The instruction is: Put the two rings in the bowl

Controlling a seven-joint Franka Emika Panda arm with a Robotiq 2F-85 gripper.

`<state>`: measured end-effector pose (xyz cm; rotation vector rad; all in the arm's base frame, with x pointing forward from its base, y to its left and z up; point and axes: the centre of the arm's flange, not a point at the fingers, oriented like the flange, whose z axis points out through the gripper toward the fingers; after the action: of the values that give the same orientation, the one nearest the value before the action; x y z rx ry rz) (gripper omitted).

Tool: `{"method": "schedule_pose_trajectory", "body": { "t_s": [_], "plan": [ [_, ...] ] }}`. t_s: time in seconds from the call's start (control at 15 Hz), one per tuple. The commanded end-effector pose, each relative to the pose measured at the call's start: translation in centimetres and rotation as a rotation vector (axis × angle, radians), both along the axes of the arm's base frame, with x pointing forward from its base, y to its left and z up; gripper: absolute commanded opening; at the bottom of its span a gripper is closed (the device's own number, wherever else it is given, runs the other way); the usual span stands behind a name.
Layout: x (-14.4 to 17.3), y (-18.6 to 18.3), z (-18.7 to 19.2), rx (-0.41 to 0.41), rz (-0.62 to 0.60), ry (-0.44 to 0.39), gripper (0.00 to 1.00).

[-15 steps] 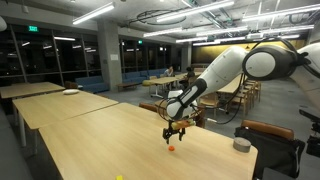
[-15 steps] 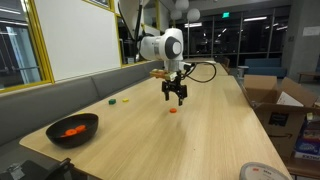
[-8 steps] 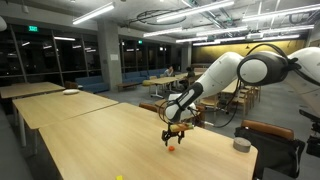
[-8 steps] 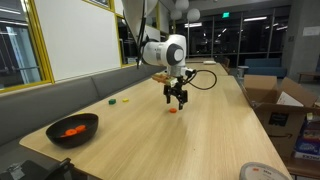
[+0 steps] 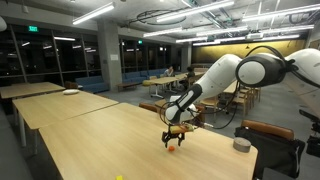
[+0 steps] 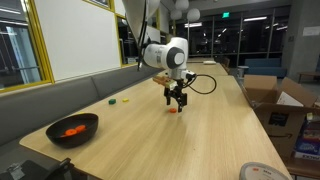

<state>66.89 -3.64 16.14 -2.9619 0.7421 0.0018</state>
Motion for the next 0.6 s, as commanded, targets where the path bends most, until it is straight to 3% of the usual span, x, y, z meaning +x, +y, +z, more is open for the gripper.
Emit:
{"method": "schedule_pose_trajectory", "body": {
  "t_s": [0.0,0.53],
  "plan": [
    [0.61,0.75,-0.50,-0.036,0.015,0.006,1.00],
    [0.40,1.59,-1.07,-0.071,0.045,0.017,1.00]
  ]
}}
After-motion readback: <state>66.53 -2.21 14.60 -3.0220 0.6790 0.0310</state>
